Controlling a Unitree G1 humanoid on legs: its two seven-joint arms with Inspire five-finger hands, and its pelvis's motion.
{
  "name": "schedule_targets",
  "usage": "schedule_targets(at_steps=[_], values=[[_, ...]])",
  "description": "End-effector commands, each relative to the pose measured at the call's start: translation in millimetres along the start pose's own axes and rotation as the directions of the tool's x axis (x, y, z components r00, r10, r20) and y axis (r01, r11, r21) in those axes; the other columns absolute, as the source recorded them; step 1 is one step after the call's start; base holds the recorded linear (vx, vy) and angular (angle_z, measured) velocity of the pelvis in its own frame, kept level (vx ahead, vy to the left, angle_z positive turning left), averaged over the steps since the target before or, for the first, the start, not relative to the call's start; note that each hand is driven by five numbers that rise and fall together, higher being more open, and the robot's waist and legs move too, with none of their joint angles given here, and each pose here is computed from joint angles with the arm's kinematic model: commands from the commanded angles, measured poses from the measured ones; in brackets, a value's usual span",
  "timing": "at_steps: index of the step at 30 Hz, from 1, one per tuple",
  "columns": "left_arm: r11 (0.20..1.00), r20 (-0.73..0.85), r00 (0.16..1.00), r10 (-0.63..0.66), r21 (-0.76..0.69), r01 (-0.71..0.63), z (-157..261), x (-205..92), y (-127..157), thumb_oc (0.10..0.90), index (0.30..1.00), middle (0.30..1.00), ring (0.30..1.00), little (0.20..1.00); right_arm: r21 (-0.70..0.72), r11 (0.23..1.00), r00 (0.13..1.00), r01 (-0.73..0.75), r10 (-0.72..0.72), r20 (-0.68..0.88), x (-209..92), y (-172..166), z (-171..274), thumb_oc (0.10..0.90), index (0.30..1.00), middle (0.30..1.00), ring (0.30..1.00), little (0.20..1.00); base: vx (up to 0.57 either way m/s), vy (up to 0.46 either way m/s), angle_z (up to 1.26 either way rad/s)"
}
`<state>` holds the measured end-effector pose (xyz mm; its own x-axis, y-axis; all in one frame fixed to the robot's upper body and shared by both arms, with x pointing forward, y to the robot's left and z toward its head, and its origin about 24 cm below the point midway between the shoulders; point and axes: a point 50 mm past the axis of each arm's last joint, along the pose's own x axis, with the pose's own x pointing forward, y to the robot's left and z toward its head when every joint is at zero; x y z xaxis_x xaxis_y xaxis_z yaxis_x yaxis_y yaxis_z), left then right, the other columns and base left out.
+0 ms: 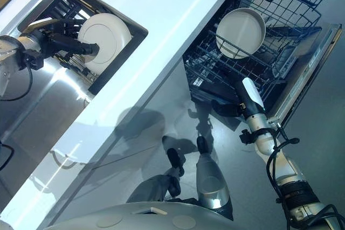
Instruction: Pick up plates and place into dishwasher.
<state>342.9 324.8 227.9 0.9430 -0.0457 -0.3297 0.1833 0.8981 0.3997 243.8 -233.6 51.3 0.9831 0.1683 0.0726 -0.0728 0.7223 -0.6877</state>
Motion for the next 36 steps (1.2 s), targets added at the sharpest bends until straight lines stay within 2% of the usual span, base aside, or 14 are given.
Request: schedule_targets(at_steps=[1,3,8,9,10,11,12,13,14,18,22,28,36], values=[[0.814,-0.078,0.811,-0.580,-0.016,0.581,-23.7,28.9,-107.7,0.800,0.900,0.900,0.900,0.900,0.052,0.969,0.907,-0.243,0.246,-0.341,-59.8,45.2,-59.4,0.800,0.900,0.900,0.900,0.900,0.04,0.045,-0.01],[0.729,0.003,0.729,-0.685,0.013,0.685,-8.5,26.5,-127.6,0.800,0.900,0.900,0.900,0.900,0.043,0.963,0.903,-0.266,0.264,-0.338,-61.4,45.7,-59.4,0.800,0.900,0.900,0.900,0.900,0.03,0.053,-0.03],[0.659,0.095,0.654,-0.750,0.034,0.751,3.9,24.4,-144.3,0.800,0.900,0.900,0.900,0.900,0.026,0.954,0.897,-0.300,0.291,-0.333,-62.1,45.6,-58.8,0.800,0.900,0.900,0.900,0.900,0.01,0.033,-0.03],[0.653,0.127,0.645,-0.754,0.029,0.757,6.4,23.8,-146.3,0.731,0.841,0.841,0.841,0.831,0.026,0.952,0.896,-0.304,0.295,-0.331,-62.0,45.6,-58.3,0.800,0.900,0.900,0.900,0.900,0.00,0.000,0.00],[0.657,0.158,0.647,-0.746,0.020,0.753,8.1,23.6,-146.6,0.627,0.752,0.752,0.752,0.727,0.027,0.951,0.896,-0.309,0.300,-0.328,-62.0,45.8,-57.4,0.800,0.900,0.900,0.900,0.900,0.00,0.000,0.00],[0.660,0.176,0.648,-0.741,0.014,0.751,8.4,23.7,-146.0,0.446,0.596,0.596,0.596,0.546,0.028,0.950,0.895,-0.311,0.303,-0.327,-62.6,46.6,-56.9,0.800,0.900,0.900,0.900,0.900,0.00,0.000,0.00],[0.661,0.191,0.649,-0.737,0.001,0.750,7.7,23.3,-145.2,0.300,0.472,0.472,0.472,0.400,0.030,0.949,0.895,-0.313,0.305,-0.325,-63.4,48.1,-56.3,0.800,0.900,0.900,0.900,0.900,0.00,0.000,0.00],[0.662,0.192,0.650,-0.735,-0.001,0.749,7.4,23.3,-145.0,0.245,0.425,0.425,0.425,0.345,0.031,0.949,0.894,-0.314,0.306,-0.326,-63.5,48.3,-56.3,0.800,0.900,0.900,0.900,0.900,0.01,-0.025,-0.04],[0.676,0.209,0.663,-0.719,-0.015,0.737,5.6,23.4,-142.5,0.100,0.300,0.300,0.300,0.200,0.035,0.948,0.894,-0.317,0.311,-0.322,-64.0,49.8,-54.9,0.800,0.900,0.900,0.900,0.900,0.00,-0.031,-0.03],[0.688,0.274,0.672,-0.688,-0.047,0.724,5.1,22.1,-138.9,0.100,0.300,0.300,0.300,0.200,0.044,0.953,0.906,-0.301,0.300,-0.299,-65.5,51.9,-50.7,0.800,0.900,0.900,0.900,0.900,-0.01,-0.039,-0.01],[0.682,0.344,0.670,-0.658,-0.104,0.724,0.3,18.1,-136.1,0.100,0.300,0.300,0.300,0.200,0.064,0.974,0.942,-0.216,0.225,-0.251,-63.3,42.7,-40.8,0.800,0.900,0.900,0.900,0.900,-0.01,0.005,0.09],[0.689,0.343,0.700,-0.626,-0.177,0.703,-20.0,15.2,-124.7,0.100,0.300,0.300,0.300,0.200,0.065,0.984,0.965,-0.164,0.173,-0.196,-59.9,31.2,-27.8,0.800,0.900,0.900,0.900,0.900,-0.01,0.019,0.03],[0.713,0.331,0.734,-0.592,-0.208,0.669,-34.3,12.3,-109.4,0.100,0.300,0.300,0.300,0.200,0.055,0.983,0.965,-0.176,0.183,-0.187,-59.9,28.9,-22.3,0.800,0.900,0.900,0.900,0.900,-0.01,0.044,0.00]])
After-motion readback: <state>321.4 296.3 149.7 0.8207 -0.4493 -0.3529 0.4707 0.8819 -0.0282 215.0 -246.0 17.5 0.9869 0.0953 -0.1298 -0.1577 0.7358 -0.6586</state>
